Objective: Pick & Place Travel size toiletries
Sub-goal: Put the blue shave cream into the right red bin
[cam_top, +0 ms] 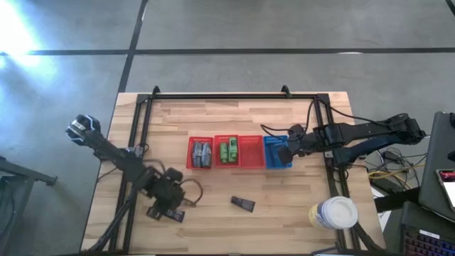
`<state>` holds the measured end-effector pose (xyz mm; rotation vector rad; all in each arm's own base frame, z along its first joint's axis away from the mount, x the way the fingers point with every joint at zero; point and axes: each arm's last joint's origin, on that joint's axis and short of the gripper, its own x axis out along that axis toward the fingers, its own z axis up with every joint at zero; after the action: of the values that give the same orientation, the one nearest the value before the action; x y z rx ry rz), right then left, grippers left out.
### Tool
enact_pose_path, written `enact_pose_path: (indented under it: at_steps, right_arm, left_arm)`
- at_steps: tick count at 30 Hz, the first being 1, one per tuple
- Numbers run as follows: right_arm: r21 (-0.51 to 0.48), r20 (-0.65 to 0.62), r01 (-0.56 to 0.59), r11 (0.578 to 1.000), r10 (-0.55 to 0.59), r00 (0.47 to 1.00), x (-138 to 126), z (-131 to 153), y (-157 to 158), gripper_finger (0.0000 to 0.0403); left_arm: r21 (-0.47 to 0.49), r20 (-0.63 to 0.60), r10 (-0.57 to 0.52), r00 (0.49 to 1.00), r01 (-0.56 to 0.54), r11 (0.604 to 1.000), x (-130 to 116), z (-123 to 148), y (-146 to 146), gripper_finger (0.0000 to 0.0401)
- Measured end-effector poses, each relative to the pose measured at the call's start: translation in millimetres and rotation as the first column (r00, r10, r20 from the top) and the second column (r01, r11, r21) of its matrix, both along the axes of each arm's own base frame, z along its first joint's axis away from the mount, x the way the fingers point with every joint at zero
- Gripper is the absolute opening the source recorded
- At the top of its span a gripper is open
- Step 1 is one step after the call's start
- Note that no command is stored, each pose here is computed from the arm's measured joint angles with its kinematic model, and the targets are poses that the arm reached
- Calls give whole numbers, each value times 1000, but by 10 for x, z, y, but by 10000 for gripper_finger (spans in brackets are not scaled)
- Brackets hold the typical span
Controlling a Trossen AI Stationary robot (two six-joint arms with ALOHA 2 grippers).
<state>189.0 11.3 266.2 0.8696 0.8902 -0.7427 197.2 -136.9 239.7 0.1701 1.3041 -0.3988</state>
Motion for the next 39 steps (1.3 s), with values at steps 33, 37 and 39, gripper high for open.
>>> enact_pose_path:
  at_steps: [33, 37, 39]
  right_arm:
    - [2, 11, 29, 1000, -29, 1000, 5, 2, -3, 354]
    - [2, 11, 29, 1000, -29, 1000, 5, 2, -4, 358]
    - [2, 11, 29, 1000, -29, 1000, 5, 2, -4, 357]
  left_arm:
    - [-154, -29, 183, 983, -186, 970, -438, -832, -266, 232]
    - [-114, -45, 200, 979, -204, 972, -466, -859, -232, 232]
    - [-103, -60, 192, 980, -198, 975, -479, -865, -222, 232]
